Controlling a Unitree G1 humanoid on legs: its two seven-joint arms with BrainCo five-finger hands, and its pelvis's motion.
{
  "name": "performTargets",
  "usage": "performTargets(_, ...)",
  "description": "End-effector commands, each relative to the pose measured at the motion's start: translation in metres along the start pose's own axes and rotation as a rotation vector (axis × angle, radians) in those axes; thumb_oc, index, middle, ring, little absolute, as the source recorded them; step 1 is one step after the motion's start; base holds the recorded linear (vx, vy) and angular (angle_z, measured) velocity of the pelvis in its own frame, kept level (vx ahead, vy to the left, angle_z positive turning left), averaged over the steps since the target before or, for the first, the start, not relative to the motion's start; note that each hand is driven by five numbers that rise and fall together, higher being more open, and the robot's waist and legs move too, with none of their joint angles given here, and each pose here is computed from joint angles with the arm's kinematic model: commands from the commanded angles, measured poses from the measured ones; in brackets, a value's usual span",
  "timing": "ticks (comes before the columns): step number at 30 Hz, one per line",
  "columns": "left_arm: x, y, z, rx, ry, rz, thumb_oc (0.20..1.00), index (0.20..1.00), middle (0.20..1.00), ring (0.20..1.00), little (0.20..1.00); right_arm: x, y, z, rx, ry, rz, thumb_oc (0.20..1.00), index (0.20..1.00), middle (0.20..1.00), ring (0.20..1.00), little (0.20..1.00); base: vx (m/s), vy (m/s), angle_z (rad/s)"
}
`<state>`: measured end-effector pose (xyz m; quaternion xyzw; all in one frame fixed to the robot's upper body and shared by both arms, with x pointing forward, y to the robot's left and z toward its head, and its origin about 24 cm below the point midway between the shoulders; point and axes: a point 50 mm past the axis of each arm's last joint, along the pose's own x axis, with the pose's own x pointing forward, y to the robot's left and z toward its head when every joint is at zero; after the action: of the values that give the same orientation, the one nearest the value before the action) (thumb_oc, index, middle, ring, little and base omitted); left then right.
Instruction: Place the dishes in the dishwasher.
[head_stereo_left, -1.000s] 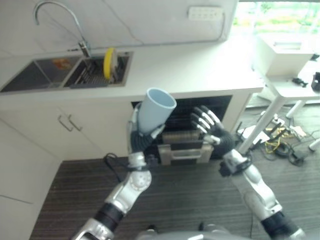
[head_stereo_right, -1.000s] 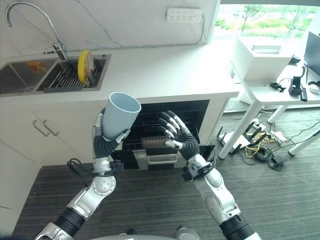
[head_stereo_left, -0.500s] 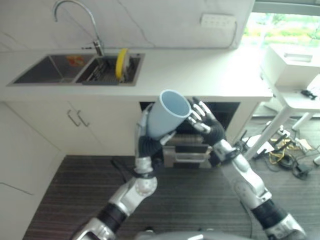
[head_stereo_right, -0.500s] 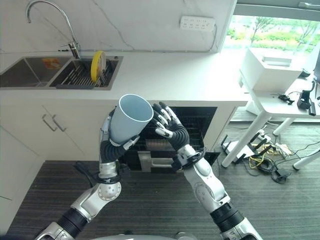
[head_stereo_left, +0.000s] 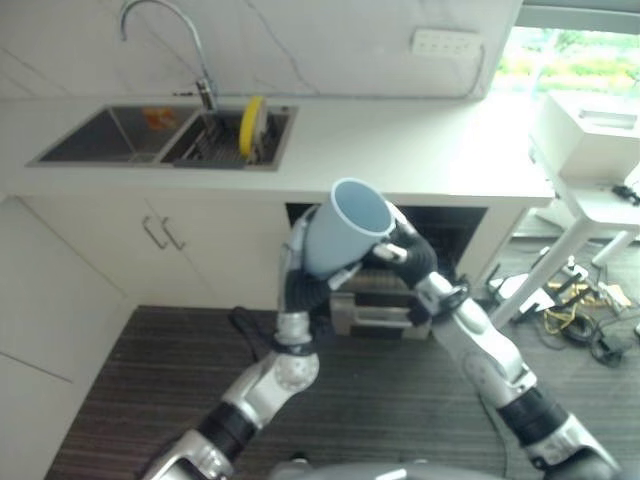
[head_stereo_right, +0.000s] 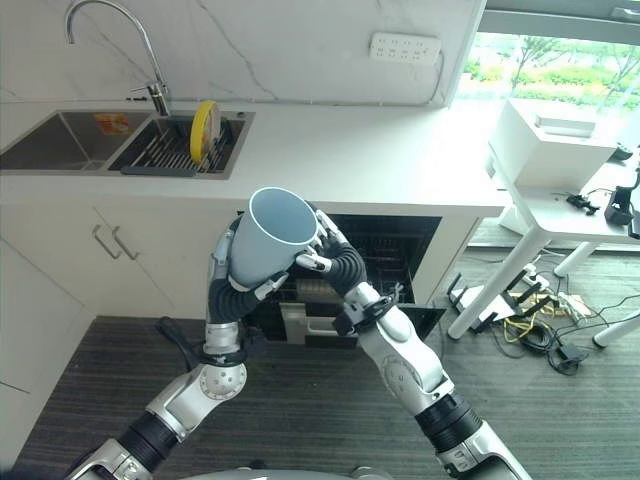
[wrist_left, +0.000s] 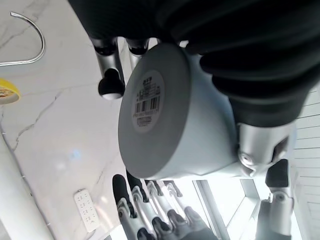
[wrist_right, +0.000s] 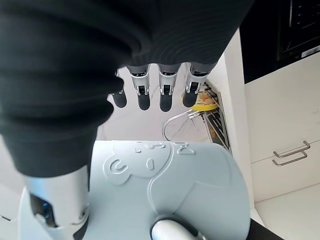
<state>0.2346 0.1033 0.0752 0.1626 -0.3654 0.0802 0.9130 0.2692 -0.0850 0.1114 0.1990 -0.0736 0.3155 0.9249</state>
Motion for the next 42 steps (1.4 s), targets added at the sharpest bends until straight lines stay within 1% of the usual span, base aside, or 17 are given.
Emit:
performTargets(1,0.017,-0.013,0.010,-0.079,-0.066,-0.044,0.200,0.200,0.200,0.200,0.200,0.024,0.024,0.031,0.028,-0.136,0.136,1.000,1.000,1.000,1.000,1.000,0.00,0.000,0.00)
performTargets(18,0.007,-0.020,0.008,-0.071,-0.064,-0.138,0.200,0.200,0.200,0.200,0.200,0.029,0.040,0.036,0.003,-0.129,0.231,1.000,1.000,1.000,1.000,1.000,0.00,0.002,0.02)
performTargets(42,-0.004,-0.027,-0.007,0.046,-0.024,-0.287,0.200,0.200,0.200,0.200,0.200,0.034,0.053,0.033,-0.002,-0.083,0.321,1.000,1.000,1.000,1.000,1.000,0.00,0.000,0.00)
